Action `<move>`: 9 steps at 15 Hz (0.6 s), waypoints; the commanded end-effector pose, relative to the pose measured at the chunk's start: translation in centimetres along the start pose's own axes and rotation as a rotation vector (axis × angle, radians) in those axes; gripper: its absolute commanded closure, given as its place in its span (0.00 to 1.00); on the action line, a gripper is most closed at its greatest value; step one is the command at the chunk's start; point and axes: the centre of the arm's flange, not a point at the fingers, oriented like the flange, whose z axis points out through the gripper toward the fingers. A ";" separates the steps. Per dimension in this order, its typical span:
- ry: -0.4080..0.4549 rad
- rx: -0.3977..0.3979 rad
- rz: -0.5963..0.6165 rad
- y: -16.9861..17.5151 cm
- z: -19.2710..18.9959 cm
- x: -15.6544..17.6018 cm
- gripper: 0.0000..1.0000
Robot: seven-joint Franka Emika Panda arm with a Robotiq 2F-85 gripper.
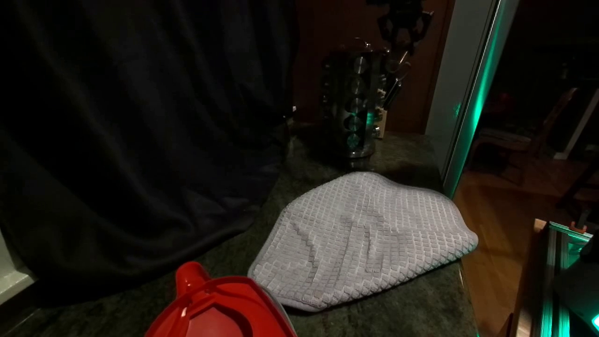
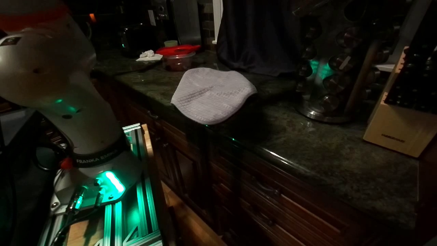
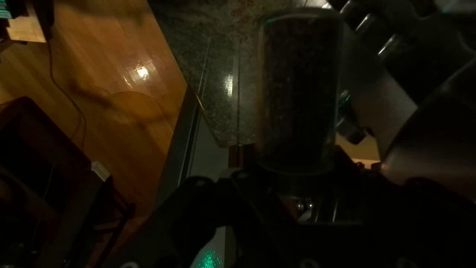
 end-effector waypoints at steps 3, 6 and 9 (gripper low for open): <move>0.029 0.097 -0.046 2.3 -1.0 -6.0 0.75; 0.044 0.114 -0.087 2.5 -2.1 -8.3 0.75; 0.082 0.127 -0.137 2.0 -3.1 -10.9 0.75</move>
